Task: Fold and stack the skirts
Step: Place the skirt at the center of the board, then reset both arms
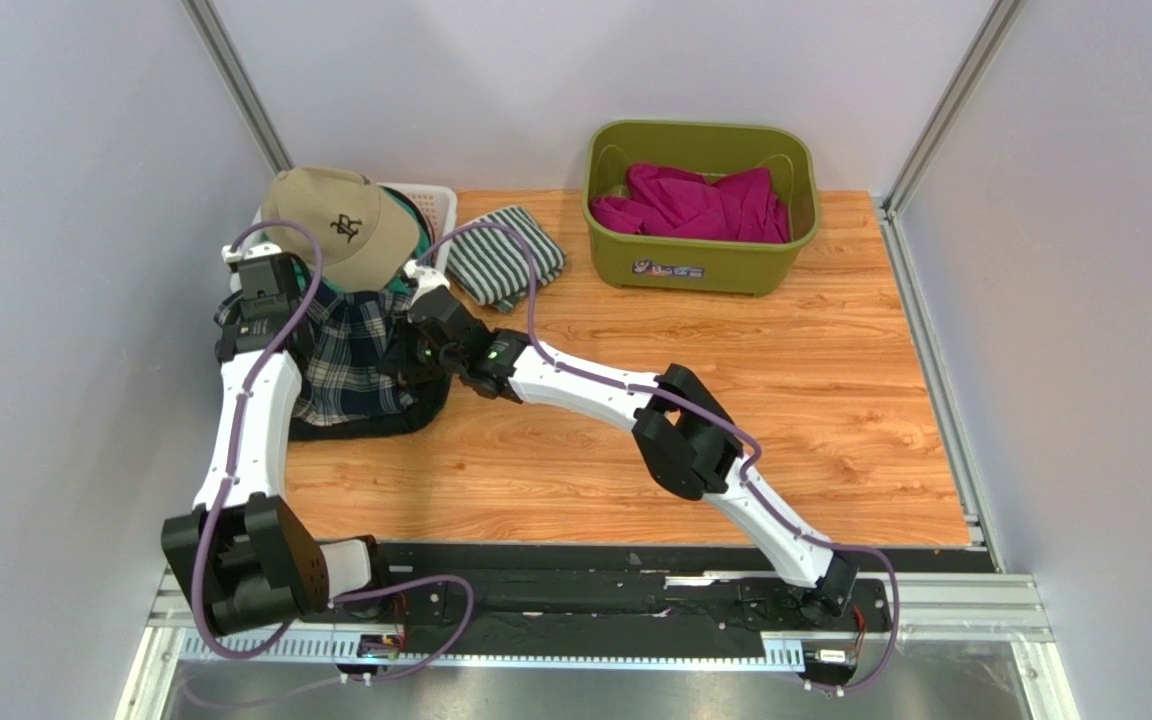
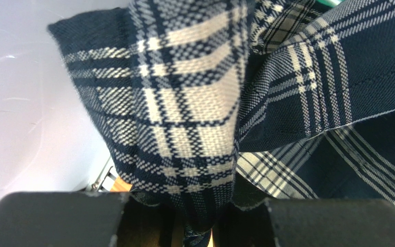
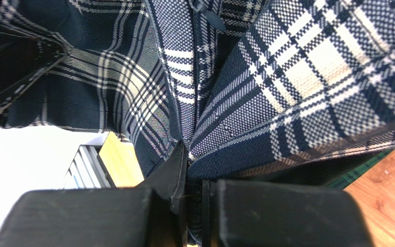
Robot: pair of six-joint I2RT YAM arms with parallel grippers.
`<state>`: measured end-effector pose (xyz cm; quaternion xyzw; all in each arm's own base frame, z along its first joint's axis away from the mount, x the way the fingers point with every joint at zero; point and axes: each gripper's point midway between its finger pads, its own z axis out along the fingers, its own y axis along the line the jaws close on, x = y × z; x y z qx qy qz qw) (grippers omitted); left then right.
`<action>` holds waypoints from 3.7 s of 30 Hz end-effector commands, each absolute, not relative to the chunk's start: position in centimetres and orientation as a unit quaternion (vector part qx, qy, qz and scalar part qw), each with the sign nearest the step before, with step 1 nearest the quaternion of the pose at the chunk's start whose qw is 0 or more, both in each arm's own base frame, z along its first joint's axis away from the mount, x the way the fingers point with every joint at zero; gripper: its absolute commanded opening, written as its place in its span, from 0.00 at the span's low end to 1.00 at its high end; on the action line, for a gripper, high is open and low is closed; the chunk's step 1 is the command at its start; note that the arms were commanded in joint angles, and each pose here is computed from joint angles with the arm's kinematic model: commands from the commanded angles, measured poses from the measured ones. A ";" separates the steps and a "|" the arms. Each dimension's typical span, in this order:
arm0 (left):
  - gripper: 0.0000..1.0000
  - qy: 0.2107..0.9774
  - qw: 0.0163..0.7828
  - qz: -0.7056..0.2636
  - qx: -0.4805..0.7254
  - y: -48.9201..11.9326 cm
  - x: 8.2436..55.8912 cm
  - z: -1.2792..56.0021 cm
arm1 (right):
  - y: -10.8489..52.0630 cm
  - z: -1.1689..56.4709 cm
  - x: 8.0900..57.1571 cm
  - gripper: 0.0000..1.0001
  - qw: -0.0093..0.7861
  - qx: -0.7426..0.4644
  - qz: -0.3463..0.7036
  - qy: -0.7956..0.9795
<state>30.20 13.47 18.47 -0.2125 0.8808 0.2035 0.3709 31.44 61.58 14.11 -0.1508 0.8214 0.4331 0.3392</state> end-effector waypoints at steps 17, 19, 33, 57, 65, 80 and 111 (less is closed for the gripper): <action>0.94 0.855 0.345 0.255 -0.293 15.4 28.7 22.2 | 58.6 18.7 30.8 0.76 0.365 -0.136 0.422 0.819; 0.95 0.848 0.355 0.256 -0.298 15.5 28.4 23.0 | 57.3 18.5 31.2 0.84 0.366 -0.125 0.412 0.825; 0.97 0.857 0.391 0.161 -0.295 12.3 28.7 24.9 | 48.9 27.4 28.0 0.99 0.410 -0.196 0.424 0.783; 0.99 0.850 0.424 0.122 -0.288 10.0 33.6 18.9 | 26.3 22.0 28.7 0.99 0.460 -0.041 0.311 0.831; 0.99 0.859 0.431 0.102 -0.256 10.5 37.2 16.3 | 24.5 23.3 30.0 0.99 0.489 -0.021 0.275 0.827; 0.99 0.875 0.417 0.013 -0.247 8.5 38.0 15.2 | 21.1 20.9 30.0 0.99 0.482 0.008 0.199 0.853; 0.99 0.874 0.444 -0.099 -0.171 -7.9 27.1 19.6 | 10.4 17.8 26.5 0.99 0.498 0.135 0.164 0.841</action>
